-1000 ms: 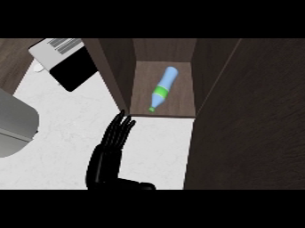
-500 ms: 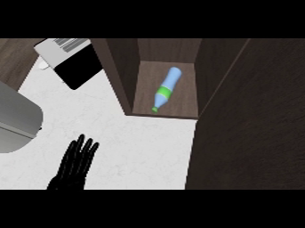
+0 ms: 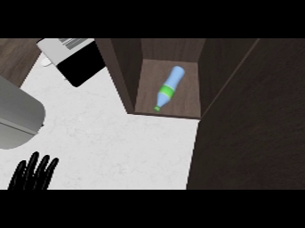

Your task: Pick up the bottled water, place it into the cabinet and close the cabinet

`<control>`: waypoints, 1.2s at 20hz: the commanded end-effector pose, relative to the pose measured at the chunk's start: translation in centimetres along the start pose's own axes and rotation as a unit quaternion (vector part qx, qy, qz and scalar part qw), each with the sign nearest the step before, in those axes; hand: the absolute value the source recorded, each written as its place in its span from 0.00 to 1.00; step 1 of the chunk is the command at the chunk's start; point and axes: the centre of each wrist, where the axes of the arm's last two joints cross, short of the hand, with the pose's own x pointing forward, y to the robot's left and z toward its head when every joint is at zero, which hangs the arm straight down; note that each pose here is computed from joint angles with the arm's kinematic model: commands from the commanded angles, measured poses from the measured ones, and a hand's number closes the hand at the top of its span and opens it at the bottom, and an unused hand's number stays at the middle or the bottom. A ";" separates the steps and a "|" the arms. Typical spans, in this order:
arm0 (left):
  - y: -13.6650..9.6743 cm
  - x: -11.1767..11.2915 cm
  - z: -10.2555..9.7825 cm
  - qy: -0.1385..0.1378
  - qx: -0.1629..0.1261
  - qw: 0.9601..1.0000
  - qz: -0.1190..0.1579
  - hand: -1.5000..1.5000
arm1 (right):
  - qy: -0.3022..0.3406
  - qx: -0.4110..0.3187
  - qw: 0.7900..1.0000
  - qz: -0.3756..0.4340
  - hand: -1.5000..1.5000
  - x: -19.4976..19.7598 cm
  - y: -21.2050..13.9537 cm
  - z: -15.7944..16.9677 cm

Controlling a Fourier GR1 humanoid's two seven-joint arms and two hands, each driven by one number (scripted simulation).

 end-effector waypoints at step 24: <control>5.7 5.1 0.0 -0.004 -0.068 0.998 -0.001 0.00 | 0.022 0.131 0.990 0.042 1.00 -1.1 -0.7 -9.4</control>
